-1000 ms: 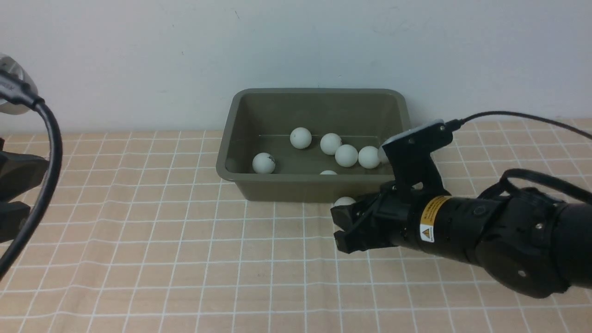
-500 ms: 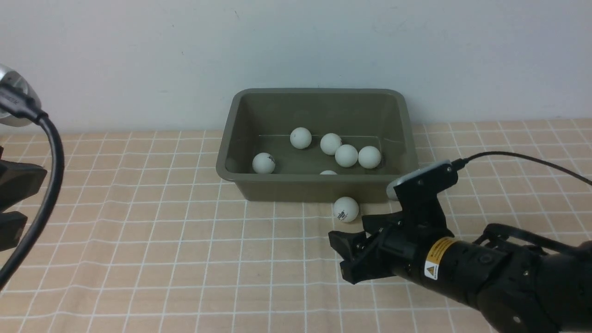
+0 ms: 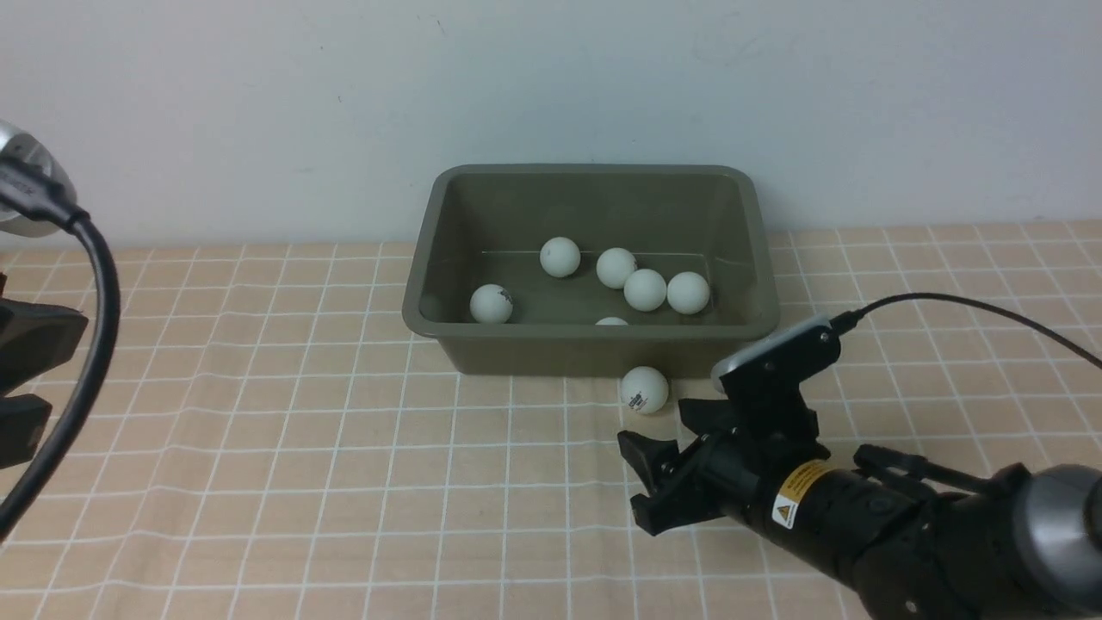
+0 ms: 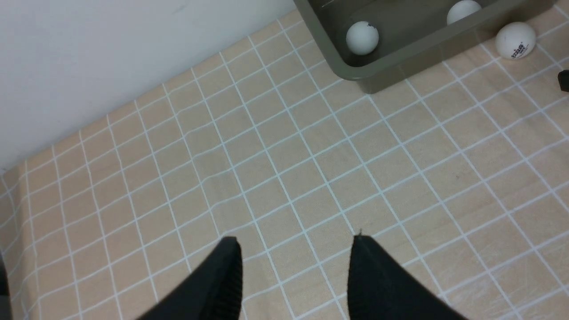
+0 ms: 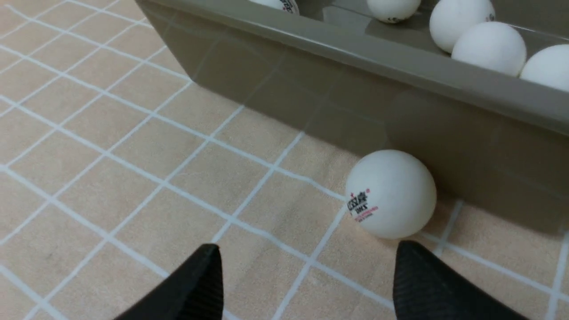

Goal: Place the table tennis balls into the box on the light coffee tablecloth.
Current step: 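Reach for and grasp a ping pong ball on the table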

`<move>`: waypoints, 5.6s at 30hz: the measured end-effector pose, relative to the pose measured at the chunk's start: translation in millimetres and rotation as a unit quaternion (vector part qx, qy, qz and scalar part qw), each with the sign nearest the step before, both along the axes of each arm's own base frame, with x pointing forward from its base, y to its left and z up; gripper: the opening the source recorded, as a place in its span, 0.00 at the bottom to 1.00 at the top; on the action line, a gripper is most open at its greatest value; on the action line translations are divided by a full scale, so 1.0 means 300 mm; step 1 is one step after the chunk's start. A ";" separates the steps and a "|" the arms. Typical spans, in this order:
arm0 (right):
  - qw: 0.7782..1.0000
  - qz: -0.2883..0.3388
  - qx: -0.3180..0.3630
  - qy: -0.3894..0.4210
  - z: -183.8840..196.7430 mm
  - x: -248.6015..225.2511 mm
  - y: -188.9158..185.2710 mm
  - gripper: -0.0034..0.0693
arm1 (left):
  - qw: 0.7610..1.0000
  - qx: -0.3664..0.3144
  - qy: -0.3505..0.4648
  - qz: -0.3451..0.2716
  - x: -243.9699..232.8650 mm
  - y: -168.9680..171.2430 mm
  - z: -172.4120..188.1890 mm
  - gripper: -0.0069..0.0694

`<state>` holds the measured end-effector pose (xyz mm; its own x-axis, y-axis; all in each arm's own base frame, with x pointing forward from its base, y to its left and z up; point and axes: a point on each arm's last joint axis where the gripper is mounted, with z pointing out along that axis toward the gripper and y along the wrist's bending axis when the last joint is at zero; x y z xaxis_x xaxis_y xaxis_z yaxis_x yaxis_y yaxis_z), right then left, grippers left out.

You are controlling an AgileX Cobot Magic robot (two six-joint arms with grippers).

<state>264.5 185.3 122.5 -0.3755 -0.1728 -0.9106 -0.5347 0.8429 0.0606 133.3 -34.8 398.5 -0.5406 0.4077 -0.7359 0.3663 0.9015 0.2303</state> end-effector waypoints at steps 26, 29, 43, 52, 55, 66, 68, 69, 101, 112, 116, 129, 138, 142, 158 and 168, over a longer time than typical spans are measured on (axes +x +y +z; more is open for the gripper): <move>1.000 -0.003 0.019 -0.013 0.001 0.020 0.010 0.69 | 1.000 0.000 0.000 0.000 0.000 0.000 0.000 0.44; 1.000 0.008 0.017 -0.019 0.003 0.018 0.014 0.69 | 1.000 0.000 0.000 0.000 0.000 0.000 0.000 0.44; 1.000 0.006 0.011 -0.017 -0.028 0.054 0.037 0.69 | 1.000 0.000 0.000 0.000 0.000 0.000 0.000 0.44; 0.997 0.073 0.027 0.001 -0.035 0.026 0.070 0.69 | 1.000 0.000 0.000 0.000 0.000 0.000 0.000 0.44; 0.997 0.074 0.026 0.008 -0.038 0.024 0.070 0.69 | 1.000 0.000 0.000 0.000 0.000 0.000 0.000 0.44; 1.000 0.010 0.006 -0.009 -0.038 0.051 0.037 0.69 | 1.000 0.005 0.016 0.002 -0.006 0.003 -0.007 0.44; 1.000 0.000 0.000 -0.013 -0.038 0.055 0.031 0.69 | 1.000 0.006 0.023 0.003 -0.009 0.004 -0.011 0.44; 1.000 -0.001 -0.002 -0.014 -0.038 0.056 0.030 0.69 | 1.000 0.006 0.024 0.003 -0.009 0.004 -0.011 0.44; 0.998 -0.055 0.016 -0.020 -0.068 0.101 0.029 0.69 | 1.000 0.006 0.022 0.003 -0.008 0.004 -0.010 0.44; 0.998 -0.059 0.015 -0.012 -0.104 0.128 0.046 0.69 | 1.000 0.006 0.022 0.003 -0.009 0.003 -0.010 0.44; 0.997 -0.071 0.019 -0.012 -0.104 0.131 0.041 0.69 | 1.000 0.006 0.022 0.003 -0.009 0.003 -0.010 0.44; 0.997 -0.078 0.022 -0.015 -0.121 0.155 0.053 0.69 | 1.000 0.005 0.022 0.002 -0.009 0.003 -0.010 0.44; 0.997 -0.078 0.018 -0.011 -0.142 0.157 0.055 0.69 | 1.000 0.005 0.022 0.002 -0.009 0.003 -0.011 0.44; 0.996 -0.083 0.020 -0.011 -0.142 0.158 0.052 0.66 | 1.000 0.005 0.022 0.002 -0.009 0.003 -0.011 0.44; 0.996 -0.091 -0.018 -0.012 -0.074 0.159 0.039 0.48 | 1.000 0.007 0.021 0.000 -0.008 0.003 -0.010 0.44; 0.996 -0.036 -0.067 0.044 0.062 0.050 -0.002 0.48 | 1.000 0.003 0.009 -0.002 -0.004 0.001 -0.004 0.44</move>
